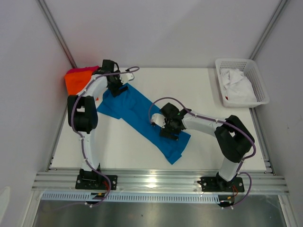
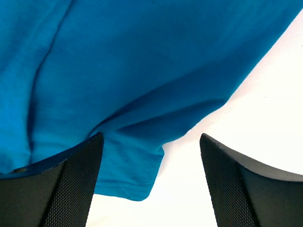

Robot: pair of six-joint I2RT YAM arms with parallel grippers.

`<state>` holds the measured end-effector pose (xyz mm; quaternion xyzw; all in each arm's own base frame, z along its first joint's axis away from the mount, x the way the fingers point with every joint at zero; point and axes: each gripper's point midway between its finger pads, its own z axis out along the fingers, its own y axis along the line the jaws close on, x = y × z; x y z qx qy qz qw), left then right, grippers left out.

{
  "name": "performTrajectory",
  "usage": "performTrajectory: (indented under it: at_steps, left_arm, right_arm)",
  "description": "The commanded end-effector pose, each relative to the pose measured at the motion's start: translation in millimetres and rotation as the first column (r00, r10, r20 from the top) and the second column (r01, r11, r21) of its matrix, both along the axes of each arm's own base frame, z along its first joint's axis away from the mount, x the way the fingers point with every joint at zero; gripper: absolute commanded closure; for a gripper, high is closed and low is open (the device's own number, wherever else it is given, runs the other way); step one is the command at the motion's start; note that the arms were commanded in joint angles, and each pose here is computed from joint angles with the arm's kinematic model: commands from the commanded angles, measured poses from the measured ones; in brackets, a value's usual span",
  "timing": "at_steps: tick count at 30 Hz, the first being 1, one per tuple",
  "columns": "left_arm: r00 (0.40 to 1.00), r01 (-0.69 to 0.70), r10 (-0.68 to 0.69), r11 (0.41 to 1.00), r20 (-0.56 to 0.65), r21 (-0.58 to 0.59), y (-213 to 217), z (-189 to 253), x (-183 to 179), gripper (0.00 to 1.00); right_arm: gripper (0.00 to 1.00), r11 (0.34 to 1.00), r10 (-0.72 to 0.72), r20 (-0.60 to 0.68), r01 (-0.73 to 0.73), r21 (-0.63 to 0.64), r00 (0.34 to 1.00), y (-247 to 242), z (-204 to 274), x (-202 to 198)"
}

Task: Fold and stack the t-shirts
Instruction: Fold the tshirt

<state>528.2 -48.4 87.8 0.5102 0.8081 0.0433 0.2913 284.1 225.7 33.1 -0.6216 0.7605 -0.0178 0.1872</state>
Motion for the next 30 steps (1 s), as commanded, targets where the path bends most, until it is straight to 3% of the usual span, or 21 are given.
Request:
performTrajectory:
  at_steps: [1,3,5,7,8,11,15,19,22,27,29,30]
  left_arm:
    - [0.991,0.079,-0.069,0.993,-0.115,0.092,-11.6,-39.1,-10.8,0.23]
    - [0.977,0.132,-0.101,0.979,-0.188,0.158,-14.0,-61.0,-18.7,0.39]
    - [0.969,0.156,-0.113,0.969,-0.22,0.19,-23.1,-63.7,-12.7,0.44]
    - [0.97,0.177,-0.138,0.965,-0.199,0.193,-35.6,-64.6,-8.5,0.41]
    - [0.977,0.193,-0.171,0.962,-0.126,0.191,-42.9,-52.3,3.2,0.4]
    - [0.963,0.266,-0.252,0.945,-0.094,0.189,-55.1,-51.4,-5.8,0.37]
    - [0.961,0.275,-0.27,0.94,-0.053,0.202,-57.3,-55.1,-8.6,0.3]
    - [0.971,0.241,-0.236,0.957,-0.045,0.16,-65.5,-54.6,-5.5,0.28]
    - [0.97,0.238,-0.241,0.958,0.002,0.16,-83.9,-46.9,6.3,0.28]
    - [0.952,0.179,-0.24,0.94,0.191,0.29,-100.7,-26.6,55.4,0.27]
    - [0.956,0.173,-0.239,0.929,0.173,0.328,-99.6,-41.6,63.3,0.27]
    - [0.944,0.159,-0.24,0.932,0.226,0.325,-107.2,-21.1,78.6,0.27]
  right_arm:
    - [0.15,1.0,-0.021,0.034,0.021,0.015,0.999,6.1,8.5,12.4]
    - [0.15,1.0,-0.028,0.035,0.027,0.012,0.999,5.1,9.1,14.1]
    - [0.15,0.999,-0.03,0.032,0.03,0.016,0.999,6.3,8.6,15.0]
    - [0.15,0.999,-0.03,0.021,0.03,0.018,0.999,8.4,7.0,14.1]
    - [0.15,0.999,-0.032,0.018,0.032,0.014,0.999,8.6,5.7,13.7]
    - [0.15,0.999,-0.035,0.02,0.035,0.013,0.999,10.4,4.5,12.5]
    - [0.15,0.999,-0.037,0.027,0.037,0.032,0.999,14.8,6.7,12.9]
    - [0.15,0.998,-0.024,0.023,0.022,0.051,0.999,23.5,8.6,10.1]
    - [0.15,0.999,0.013,0.014,-0.014,0.053,1.0,34.7,6.9,1.1]
    - [0.15,0.997,0.068,-0.02,-0.067,0.041,0.998,44.6,2.5,-17.8]
    - [0.15,0.996,0.08,-0.038,-0.078,0.05,0.996,48.8,3.4,-23.6]
    - [0.15,0.995,0.083,-0.04,-0.081,0.058,0.996,52.5,5.4,-23.7]
